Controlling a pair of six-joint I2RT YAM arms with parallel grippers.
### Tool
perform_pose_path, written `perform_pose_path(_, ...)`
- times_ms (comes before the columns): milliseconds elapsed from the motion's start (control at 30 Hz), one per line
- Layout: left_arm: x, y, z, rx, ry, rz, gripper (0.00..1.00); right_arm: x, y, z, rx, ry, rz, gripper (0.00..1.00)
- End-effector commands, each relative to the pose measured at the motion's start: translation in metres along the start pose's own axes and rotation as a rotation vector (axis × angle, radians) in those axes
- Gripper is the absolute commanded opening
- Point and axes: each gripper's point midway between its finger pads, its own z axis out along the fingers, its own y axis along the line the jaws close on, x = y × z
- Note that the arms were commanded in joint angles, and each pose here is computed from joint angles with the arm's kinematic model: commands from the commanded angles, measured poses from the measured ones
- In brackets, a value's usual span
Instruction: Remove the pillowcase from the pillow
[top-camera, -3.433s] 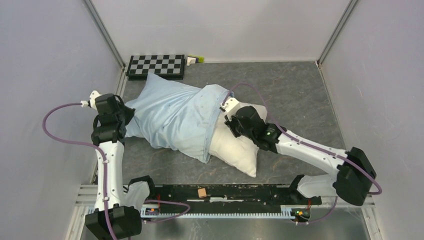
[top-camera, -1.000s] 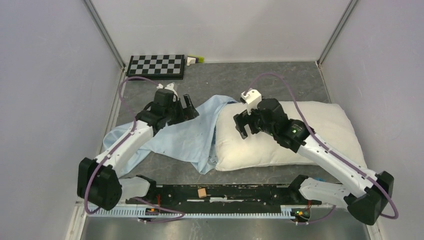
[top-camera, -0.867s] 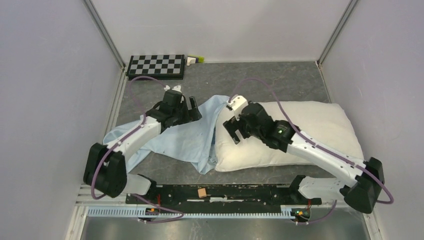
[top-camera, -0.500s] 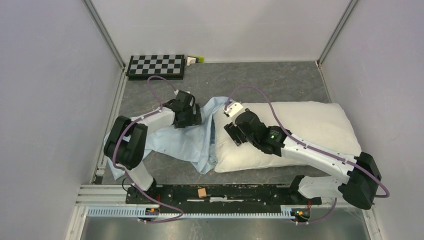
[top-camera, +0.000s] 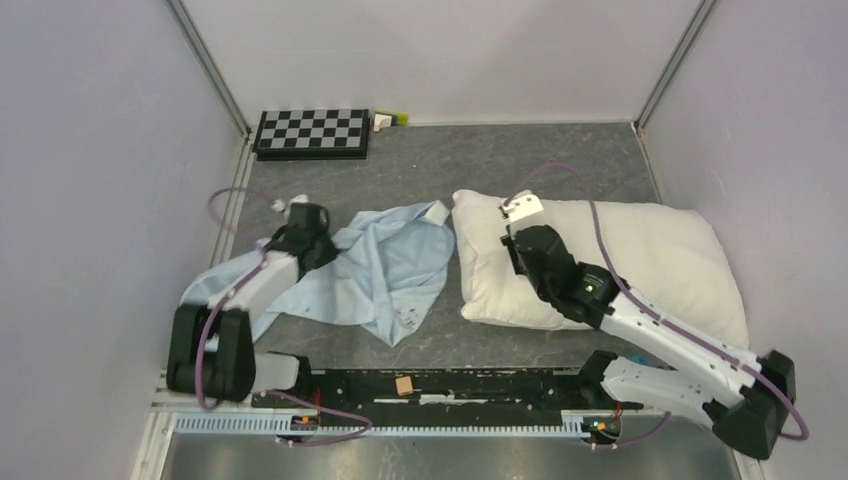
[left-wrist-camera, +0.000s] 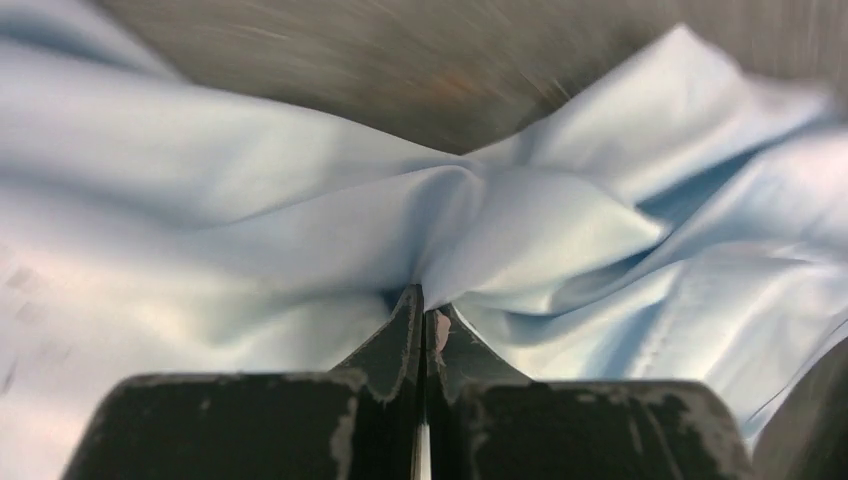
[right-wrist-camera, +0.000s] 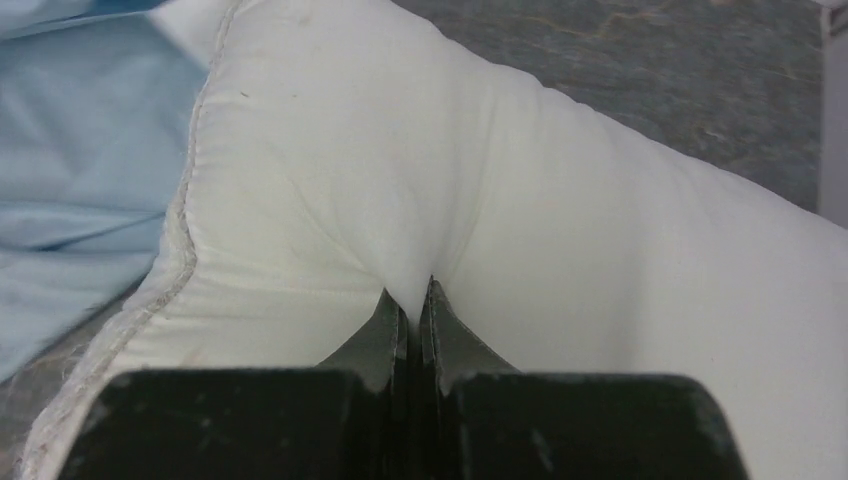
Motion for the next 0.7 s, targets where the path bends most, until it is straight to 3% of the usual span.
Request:
perform_pose_path(0, -0.06, 0.048, -0.049, -0.063, -0.322, -0.308, 0.02, -0.019, -0.08, -0.026, 0.272, -0.127, 0.168, 0.0)
perform_pose_path(67, -0.066, 0.063, -0.069, -0.116, -0.405, -0.401, 0.02, -0.036, -0.092, -0.036, 0.283, -0.201, 0.226, 0.0)
perform_pose_path(200, -0.092, 0.041, -0.095, 0.034, -0.517, -0.458, 0.02, -0.076, -0.089, -0.038, 0.237, -0.259, 0.236, 0.0)
perform_pose_path(433, -0.186, -0.026, -0.122, 0.111, -0.434, -0.311, 0.02, -0.185, -0.087, -0.03, 0.185, -0.362, 0.236, 0.0)
perform_pose_path(667, -0.275, -0.088, -0.187, 0.306, -0.537, -0.247, 0.03, -0.299, -0.089, -0.032, 0.12, -0.454, 0.226, 0.01)
